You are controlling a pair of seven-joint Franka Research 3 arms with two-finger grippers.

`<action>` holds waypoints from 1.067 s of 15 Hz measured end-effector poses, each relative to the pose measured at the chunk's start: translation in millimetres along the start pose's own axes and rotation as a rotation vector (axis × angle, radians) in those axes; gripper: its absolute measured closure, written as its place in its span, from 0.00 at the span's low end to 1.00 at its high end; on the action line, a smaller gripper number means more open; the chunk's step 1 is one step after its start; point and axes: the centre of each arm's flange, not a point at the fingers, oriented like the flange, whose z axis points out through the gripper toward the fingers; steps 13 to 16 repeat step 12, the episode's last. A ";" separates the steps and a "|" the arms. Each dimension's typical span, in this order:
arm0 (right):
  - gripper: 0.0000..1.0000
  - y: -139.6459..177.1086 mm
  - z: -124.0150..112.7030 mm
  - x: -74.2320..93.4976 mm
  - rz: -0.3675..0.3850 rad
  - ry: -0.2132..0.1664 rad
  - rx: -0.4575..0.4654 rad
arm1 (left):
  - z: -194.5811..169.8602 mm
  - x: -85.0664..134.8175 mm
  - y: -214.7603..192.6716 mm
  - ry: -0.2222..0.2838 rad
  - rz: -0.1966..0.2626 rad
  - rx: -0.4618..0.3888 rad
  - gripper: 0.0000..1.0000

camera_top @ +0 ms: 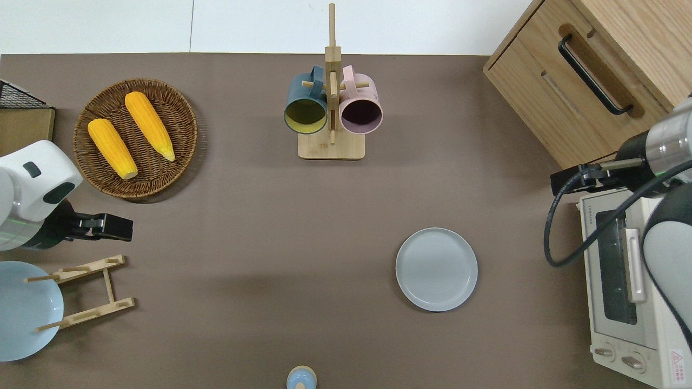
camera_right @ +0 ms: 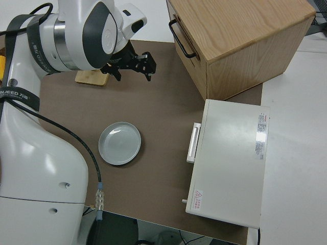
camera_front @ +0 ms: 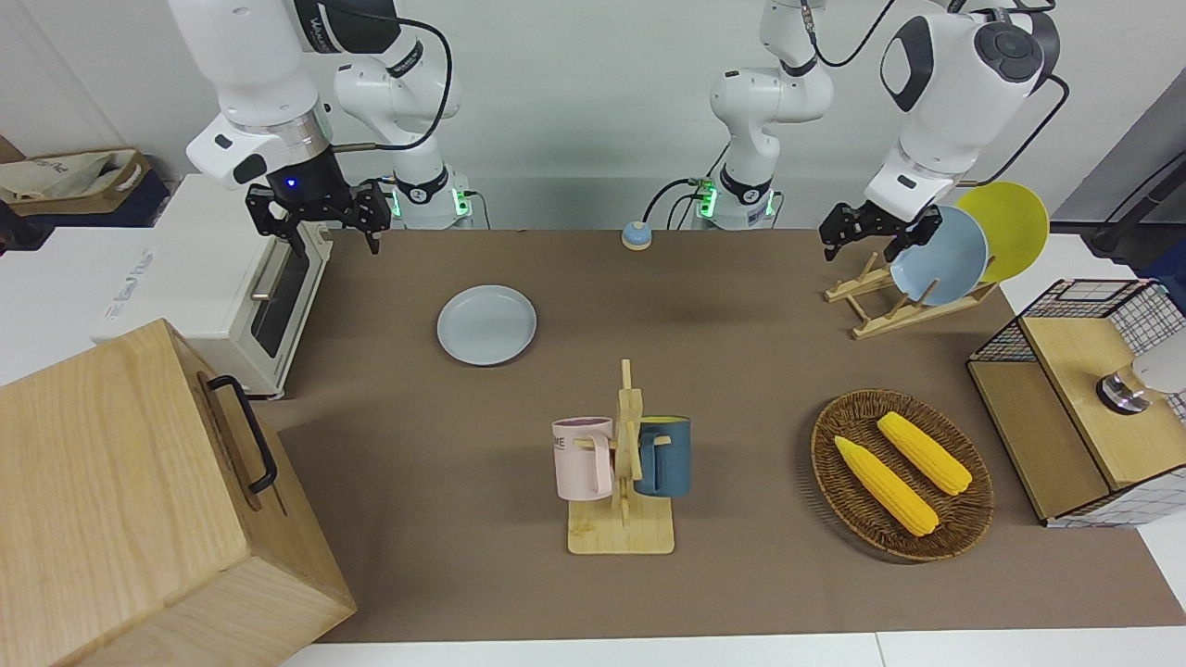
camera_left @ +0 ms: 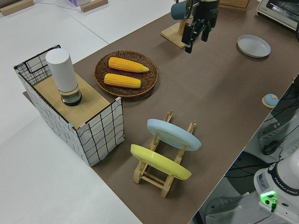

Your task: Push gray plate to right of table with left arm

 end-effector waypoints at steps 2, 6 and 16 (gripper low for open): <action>0.01 0.0 0.0 0.0 0.000 0.000 0.000 | -3.7 0.4 -4.3 0.010 -0.004 0.002 0.00; 0.01 0.0 0.0 0.0 0.000 0.000 0.000 | -13.0 2.2 -3.3 0.040 -0.001 0.005 0.00; 0.01 0.0 0.0 0.0 0.000 0.000 0.000 | -16.1 4.2 -3.4 0.061 0.000 0.007 0.00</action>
